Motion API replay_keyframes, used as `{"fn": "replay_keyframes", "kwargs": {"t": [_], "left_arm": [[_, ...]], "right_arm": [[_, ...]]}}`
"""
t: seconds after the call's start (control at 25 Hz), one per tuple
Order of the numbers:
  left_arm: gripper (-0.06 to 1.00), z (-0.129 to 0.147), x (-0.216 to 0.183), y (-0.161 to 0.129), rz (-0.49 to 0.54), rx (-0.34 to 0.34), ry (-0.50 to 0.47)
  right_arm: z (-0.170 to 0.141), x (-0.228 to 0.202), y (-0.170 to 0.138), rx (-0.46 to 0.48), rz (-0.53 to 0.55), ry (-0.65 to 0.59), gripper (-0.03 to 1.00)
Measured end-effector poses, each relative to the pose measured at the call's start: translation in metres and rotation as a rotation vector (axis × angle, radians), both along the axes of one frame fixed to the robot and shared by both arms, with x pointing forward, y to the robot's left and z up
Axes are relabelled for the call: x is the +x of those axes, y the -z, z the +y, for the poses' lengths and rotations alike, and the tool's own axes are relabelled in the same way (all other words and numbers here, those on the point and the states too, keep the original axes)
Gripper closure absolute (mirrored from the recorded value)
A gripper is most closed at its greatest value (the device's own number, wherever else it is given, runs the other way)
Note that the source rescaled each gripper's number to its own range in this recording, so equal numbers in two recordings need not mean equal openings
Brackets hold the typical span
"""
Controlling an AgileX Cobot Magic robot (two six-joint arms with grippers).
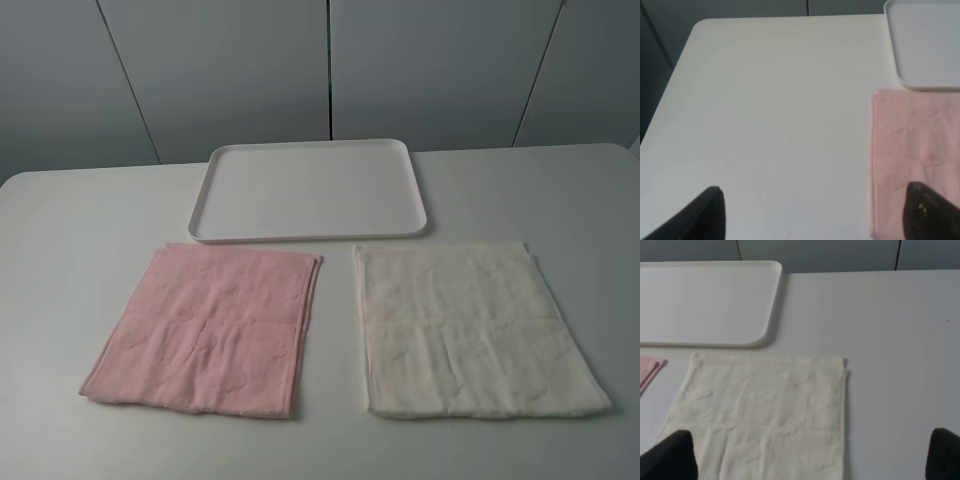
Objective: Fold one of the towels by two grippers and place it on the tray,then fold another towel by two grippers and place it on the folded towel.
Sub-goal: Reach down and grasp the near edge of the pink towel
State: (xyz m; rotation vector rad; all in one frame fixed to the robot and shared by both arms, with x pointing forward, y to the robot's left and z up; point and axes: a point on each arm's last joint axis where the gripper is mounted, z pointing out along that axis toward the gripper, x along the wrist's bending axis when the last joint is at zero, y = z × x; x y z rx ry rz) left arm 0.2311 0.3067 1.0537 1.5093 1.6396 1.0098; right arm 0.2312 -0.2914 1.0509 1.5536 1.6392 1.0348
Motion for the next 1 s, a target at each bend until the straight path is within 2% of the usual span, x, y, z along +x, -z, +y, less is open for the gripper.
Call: {"fn": "replay_keyframes", "kwargs": {"t": [1.0], "left_arm": [[0.02, 0.0, 0.0, 0.0, 0.0, 0.0, 0.0]], "right_arm": [[0.0, 0.0, 0.0, 0.0, 0.0, 0.0, -0.02]]}}
